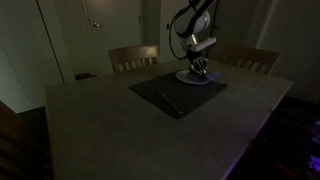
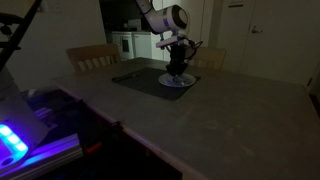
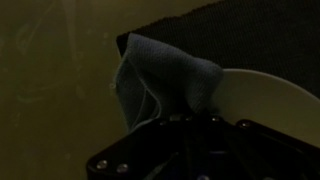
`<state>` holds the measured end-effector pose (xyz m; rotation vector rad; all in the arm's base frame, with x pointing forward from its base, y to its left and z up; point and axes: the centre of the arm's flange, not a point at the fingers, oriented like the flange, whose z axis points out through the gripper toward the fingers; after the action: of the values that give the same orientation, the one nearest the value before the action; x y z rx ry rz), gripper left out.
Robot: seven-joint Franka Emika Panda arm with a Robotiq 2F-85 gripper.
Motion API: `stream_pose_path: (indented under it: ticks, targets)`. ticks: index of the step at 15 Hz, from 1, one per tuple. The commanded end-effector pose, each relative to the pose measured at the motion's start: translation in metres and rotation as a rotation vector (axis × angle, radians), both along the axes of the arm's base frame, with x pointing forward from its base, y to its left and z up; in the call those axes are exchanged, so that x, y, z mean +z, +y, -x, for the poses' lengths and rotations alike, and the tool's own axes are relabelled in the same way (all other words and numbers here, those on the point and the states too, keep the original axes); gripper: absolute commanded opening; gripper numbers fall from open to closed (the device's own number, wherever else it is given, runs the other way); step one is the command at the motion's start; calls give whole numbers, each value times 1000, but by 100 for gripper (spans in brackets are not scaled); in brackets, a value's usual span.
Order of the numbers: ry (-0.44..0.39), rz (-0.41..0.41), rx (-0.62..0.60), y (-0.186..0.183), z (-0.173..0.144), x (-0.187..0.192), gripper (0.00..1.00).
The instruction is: Pick up the towel, wipe the plate with it and put the towel back on the table.
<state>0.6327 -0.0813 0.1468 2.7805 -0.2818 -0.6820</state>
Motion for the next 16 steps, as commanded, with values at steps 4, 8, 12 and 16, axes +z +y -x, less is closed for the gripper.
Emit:
stream_pose_path:
  ticks: [4,8,12,16]
  targets:
    - [-107,178,8,31,-39,-5,2]
    - [-220,87,-6,39,-43,4,2]
    - [-363,-70,-16,39,-41,15,2]
    - [-461,-231,-60,28,-24,20,2]
